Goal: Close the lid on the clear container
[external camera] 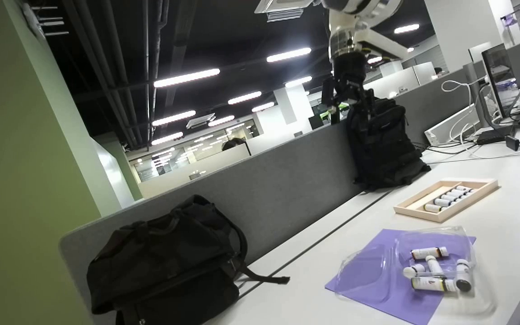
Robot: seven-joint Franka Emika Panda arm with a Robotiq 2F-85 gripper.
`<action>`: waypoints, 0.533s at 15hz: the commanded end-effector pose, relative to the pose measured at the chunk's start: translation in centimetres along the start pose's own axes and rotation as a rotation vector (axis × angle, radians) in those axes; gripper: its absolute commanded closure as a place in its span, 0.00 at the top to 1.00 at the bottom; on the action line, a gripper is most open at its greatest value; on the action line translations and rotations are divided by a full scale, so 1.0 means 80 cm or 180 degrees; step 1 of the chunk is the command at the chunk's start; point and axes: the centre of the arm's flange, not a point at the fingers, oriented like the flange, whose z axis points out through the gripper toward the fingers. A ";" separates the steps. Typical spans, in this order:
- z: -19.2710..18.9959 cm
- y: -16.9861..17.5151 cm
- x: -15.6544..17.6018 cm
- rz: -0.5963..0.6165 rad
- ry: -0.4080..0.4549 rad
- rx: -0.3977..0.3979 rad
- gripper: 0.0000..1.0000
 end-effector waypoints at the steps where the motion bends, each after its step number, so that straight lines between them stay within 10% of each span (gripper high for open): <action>1: 0.046 0.062 0.095 0.0168 -0.0279 0.0193 1.00; 6: 0.110 0.142 0.189 0.0589 -0.0634 0.0072 1.00; 7: 0.105 0.132 0.118 0.0446 -0.0485 0.0106 1.00; 8: 0.117 0.145 0.134 0.0486 -0.0539 0.0099 1.00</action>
